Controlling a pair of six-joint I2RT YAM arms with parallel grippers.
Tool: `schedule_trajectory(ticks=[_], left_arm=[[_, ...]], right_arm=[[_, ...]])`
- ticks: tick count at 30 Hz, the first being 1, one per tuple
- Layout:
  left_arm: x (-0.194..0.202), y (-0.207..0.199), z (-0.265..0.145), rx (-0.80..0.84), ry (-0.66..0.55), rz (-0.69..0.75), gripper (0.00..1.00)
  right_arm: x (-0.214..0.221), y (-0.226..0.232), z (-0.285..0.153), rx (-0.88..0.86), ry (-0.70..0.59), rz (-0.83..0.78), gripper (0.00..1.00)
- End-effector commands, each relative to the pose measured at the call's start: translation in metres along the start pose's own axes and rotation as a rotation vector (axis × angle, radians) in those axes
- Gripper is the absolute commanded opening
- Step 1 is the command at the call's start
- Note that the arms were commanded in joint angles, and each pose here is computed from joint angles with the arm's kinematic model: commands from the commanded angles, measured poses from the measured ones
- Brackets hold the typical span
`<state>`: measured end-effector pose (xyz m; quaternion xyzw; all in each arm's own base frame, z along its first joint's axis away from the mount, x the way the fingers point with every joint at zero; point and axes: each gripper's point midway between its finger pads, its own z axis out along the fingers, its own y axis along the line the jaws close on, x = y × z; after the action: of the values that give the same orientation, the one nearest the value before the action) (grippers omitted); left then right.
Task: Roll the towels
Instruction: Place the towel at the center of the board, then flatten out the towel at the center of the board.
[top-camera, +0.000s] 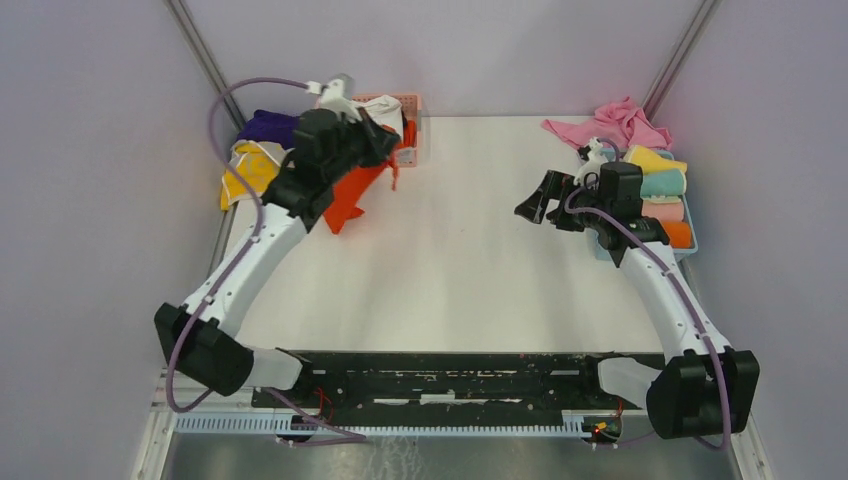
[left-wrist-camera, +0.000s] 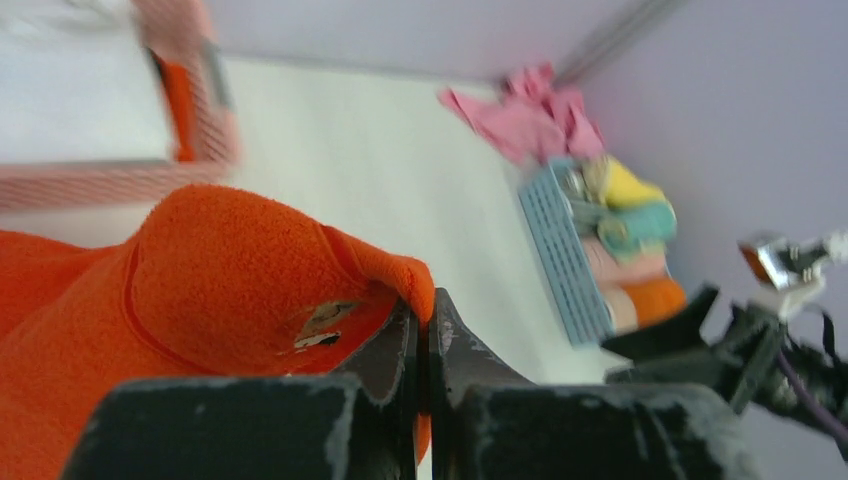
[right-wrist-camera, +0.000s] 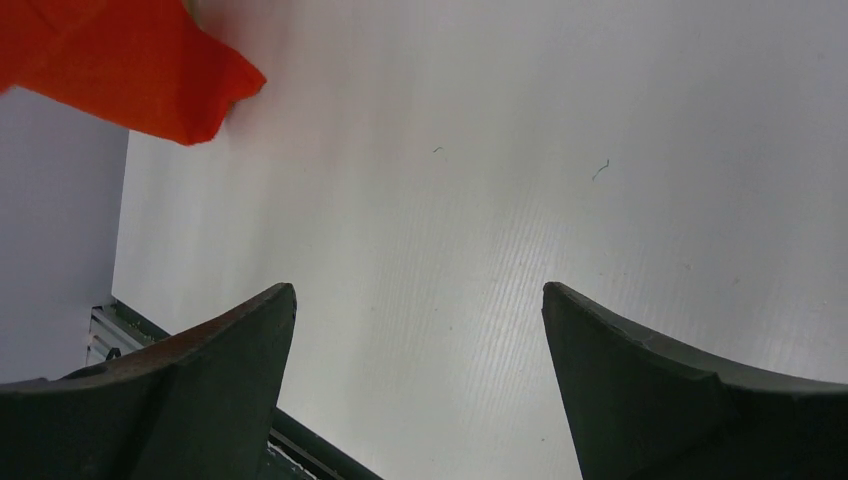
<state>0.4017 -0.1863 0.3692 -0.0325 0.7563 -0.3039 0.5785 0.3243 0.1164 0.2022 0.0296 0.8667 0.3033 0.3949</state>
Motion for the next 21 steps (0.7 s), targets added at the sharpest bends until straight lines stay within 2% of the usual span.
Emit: schedule_trajectory(ticks=[1,4,6,9,14,18,21], left_arm=[[0.102,-0.078,0.018,0.172,0.258,-0.057,0.08],[0.156,-0.137,0.019,0.290,0.387,-0.002,0.21],[0.183,-0.157,0.016,0.322,0.455,0.028,0.34],[0.201,-0.156,0.012,0.317,0.505,0.024,0.47],[0.213,-0.097,0.003,0.133,0.516,0.080,0.59],[0.214,-0.027,0.002,-0.031,0.530,0.031,0.60],[0.207,0.033,0.005,-0.176,0.513,-0.001,0.60]], right_arm=[[-0.019,0.011,-0.015,0.008,-0.079,-0.064,1.00],[-0.015,0.006,-0.020,0.040,-0.077,-0.080,1.00],[-0.011,0.004,-0.021,0.056,-0.071,-0.089,1.00],[-0.002,0.001,-0.019,0.065,-0.042,-0.096,1.00],[0.016,0.000,-0.004,0.058,0.028,-0.115,0.99],[0.031,-0.005,0.013,0.074,0.104,-0.109,0.97],[0.041,-0.020,0.019,0.150,0.155,-0.097,0.95]])
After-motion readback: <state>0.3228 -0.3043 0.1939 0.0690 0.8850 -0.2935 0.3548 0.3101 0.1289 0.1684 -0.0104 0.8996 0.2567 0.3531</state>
